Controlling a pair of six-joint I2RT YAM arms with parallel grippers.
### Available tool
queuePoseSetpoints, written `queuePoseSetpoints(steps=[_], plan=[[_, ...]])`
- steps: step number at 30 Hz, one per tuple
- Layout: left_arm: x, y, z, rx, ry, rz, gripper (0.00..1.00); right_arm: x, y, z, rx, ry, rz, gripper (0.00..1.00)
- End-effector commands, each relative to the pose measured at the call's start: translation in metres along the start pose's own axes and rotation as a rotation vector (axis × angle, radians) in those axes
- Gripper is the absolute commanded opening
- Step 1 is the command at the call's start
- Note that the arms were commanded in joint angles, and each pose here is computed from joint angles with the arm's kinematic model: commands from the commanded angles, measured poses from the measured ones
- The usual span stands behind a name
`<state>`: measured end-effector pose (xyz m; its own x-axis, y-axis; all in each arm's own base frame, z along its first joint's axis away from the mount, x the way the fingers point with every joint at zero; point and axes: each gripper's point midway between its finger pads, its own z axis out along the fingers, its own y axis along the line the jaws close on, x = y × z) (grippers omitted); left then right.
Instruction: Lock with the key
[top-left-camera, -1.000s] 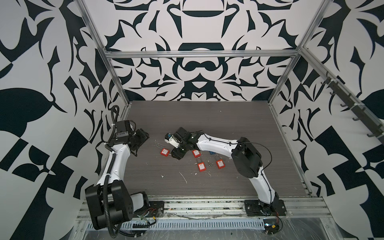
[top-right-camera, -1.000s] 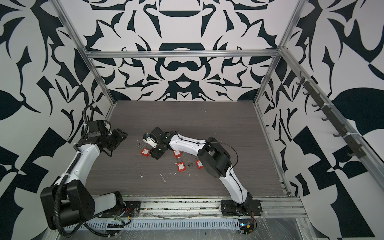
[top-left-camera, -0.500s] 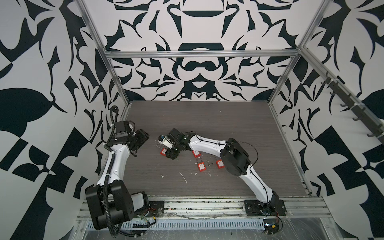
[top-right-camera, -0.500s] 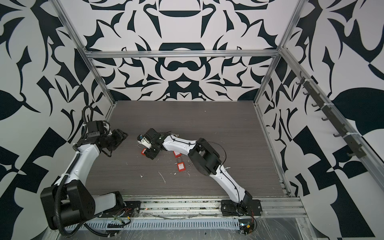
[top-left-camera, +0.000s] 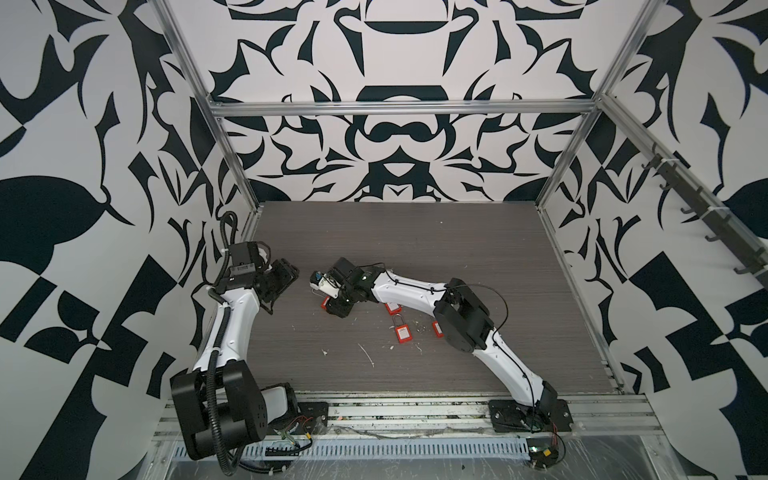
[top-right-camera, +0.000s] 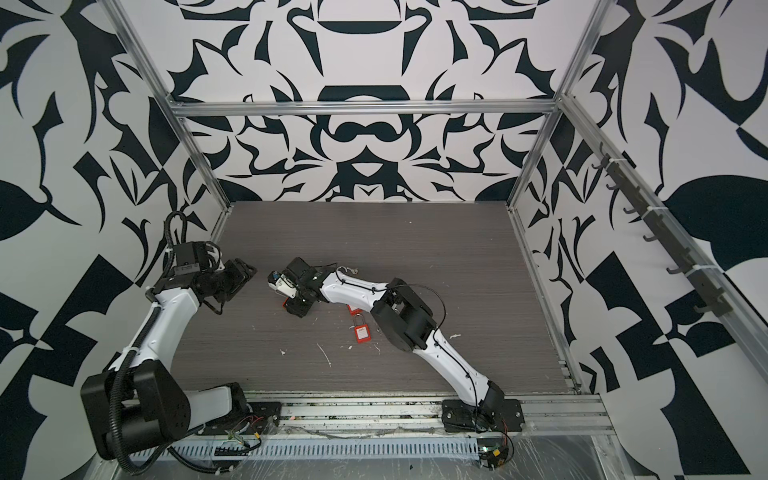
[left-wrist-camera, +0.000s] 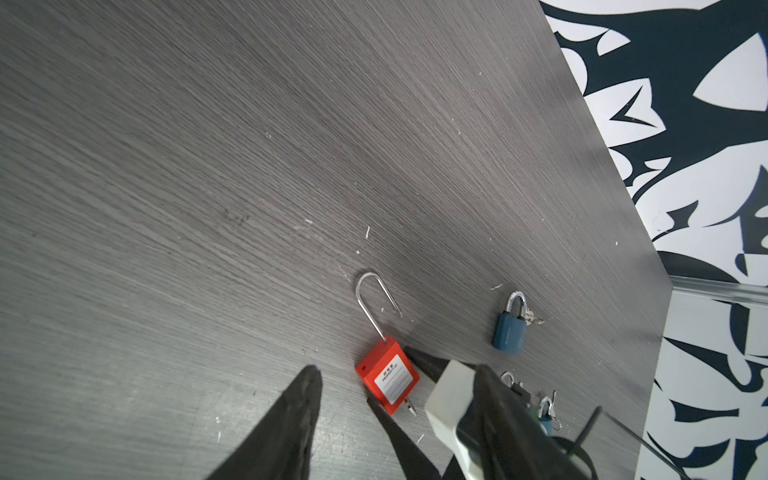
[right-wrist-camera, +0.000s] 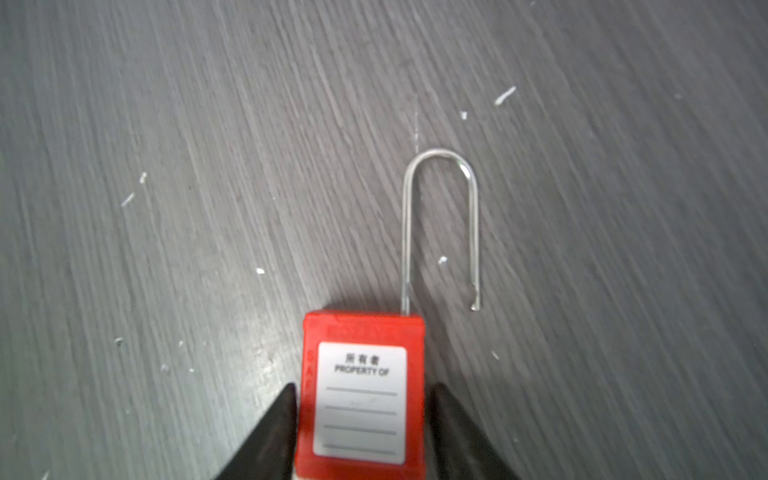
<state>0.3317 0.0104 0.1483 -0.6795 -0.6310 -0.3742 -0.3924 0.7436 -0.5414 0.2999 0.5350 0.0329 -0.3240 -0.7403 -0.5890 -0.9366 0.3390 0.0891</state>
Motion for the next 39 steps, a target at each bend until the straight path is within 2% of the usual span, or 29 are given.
queuePoseSetpoints(steps=[1, 4, 8, 13, 15, 17, 20, 23, 25, 29, 34, 39], plan=[[-0.003, -0.003, -0.009, 0.001, -0.010, 0.028, 0.61, -0.014, 0.010, -0.012, -0.025, -0.041, -0.029, 0.39], [-0.004, -0.008, -0.010, 0.023, -0.013, 0.042, 0.61, -0.025, 0.011, -0.026, -0.015, -0.100, -0.056, 0.28], [-0.006, -0.021, -0.009, 0.090, -0.007, 0.075, 0.60, -0.042, 0.019, -0.063, -0.019, -0.185, -0.112, 0.23], [-0.009, -0.065, -0.015, 0.310, 0.022, 0.186, 0.57, -0.037, 0.022, -0.118, -0.029, -0.252, -0.197, 0.20], [-0.009, -0.081, -0.018, 0.381, 0.015, 0.248, 0.56, -0.023, 0.029, -0.140, -0.109, -0.279, -0.250, 0.20], [-0.007, -0.098, -0.023, 0.442, 0.002, 0.340, 0.55, -0.010, 0.030, -0.164, -0.152, -0.319, -0.300, 0.20], [0.005, -0.126, -0.029, 0.511, -0.018, 0.513, 0.54, 0.007, 0.010, -0.196, -0.120, -0.356, -0.284, 0.18], [0.035, -0.160, -0.038, 0.635, -0.033, 0.753, 0.53, 0.023, 0.002, -0.229, -0.152, -0.359, -0.276, 0.19], [0.064, -0.181, -0.048, 0.763, -0.043, 0.936, 0.53, 0.031, -0.002, -0.248, -0.156, -0.368, -0.283, 0.19], [0.107, -0.201, -0.072, 0.996, -0.075, 1.191, 0.53, 0.043, -0.008, -0.274, -0.104, -0.378, -0.318, 0.19], [0.130, -0.209, -0.081, 1.110, -0.068, 1.329, 0.53, 0.052, -0.006, -0.294, -0.061, -0.370, -0.349, 0.19], [0.155, -0.207, -0.078, 1.146, -0.039, 1.475, 0.52, 0.057, -0.004, -0.298, -0.060, -0.346, -0.342, 0.19]])
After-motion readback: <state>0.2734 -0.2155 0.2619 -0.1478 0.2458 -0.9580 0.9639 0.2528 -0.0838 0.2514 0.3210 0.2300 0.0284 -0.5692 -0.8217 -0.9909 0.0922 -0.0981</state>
